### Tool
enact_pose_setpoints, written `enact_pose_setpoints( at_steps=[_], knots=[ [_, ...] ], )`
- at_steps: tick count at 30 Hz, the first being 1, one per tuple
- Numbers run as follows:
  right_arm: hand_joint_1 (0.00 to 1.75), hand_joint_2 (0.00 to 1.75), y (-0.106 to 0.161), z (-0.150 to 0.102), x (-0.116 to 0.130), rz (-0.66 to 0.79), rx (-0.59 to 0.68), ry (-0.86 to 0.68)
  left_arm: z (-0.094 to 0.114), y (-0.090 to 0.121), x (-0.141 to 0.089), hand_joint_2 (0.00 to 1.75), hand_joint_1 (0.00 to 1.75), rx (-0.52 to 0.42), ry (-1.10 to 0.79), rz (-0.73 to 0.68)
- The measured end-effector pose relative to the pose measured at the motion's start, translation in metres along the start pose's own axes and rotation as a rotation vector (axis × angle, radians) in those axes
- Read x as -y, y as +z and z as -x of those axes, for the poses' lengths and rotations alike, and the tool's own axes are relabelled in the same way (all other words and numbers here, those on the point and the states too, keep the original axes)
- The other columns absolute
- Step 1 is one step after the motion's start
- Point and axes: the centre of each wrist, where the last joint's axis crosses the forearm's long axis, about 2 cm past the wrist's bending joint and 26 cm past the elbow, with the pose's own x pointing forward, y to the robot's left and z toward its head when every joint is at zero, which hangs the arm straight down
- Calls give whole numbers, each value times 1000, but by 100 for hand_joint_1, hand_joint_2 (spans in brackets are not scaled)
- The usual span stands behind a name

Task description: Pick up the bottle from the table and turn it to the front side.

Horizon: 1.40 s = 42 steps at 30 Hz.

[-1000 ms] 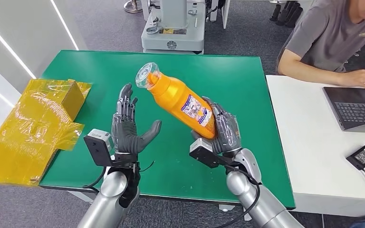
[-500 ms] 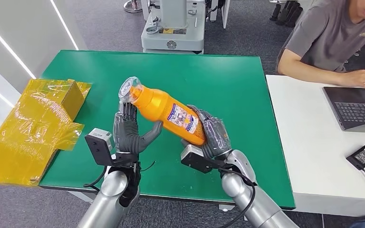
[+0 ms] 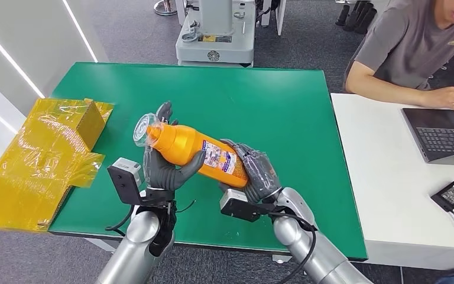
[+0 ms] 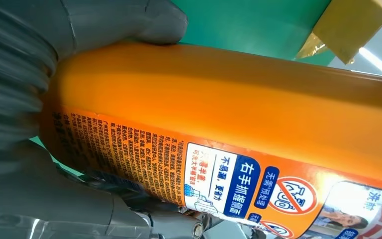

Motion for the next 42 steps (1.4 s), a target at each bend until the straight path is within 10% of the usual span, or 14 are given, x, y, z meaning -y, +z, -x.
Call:
enact_pose_setpoints(
  at_steps=[6, 10, 36, 37, 41, 42],
  knots=[
    [175, 175, 1, 1, -2, -32, 9, -6, 1, 1, 0, 175, 0, -5, 2, 7],
    [175, 175, 1, 2, -3, -37, 10, -5, 2, 1, 0, 175, 168, -7, 0, 13],
    [175, 175, 3, -1, -3, -30, -22, 48, 2, 2, 0, 175, 175, -18, 11, 58],
    [168, 175, 3, -1, -4, -26, -34, 60, 2, 2, 0, 175, 175, -18, 9, 60],
    [3, 175, 5, -3, -8, -9, -79, 98, 3, 4, 0, 175, 175, -20, -2, 65],
    [2, 175, 6, -4, -10, -3, -88, 105, 3, 5, 0, 175, 175, -22, -4, 66]
  ],
)
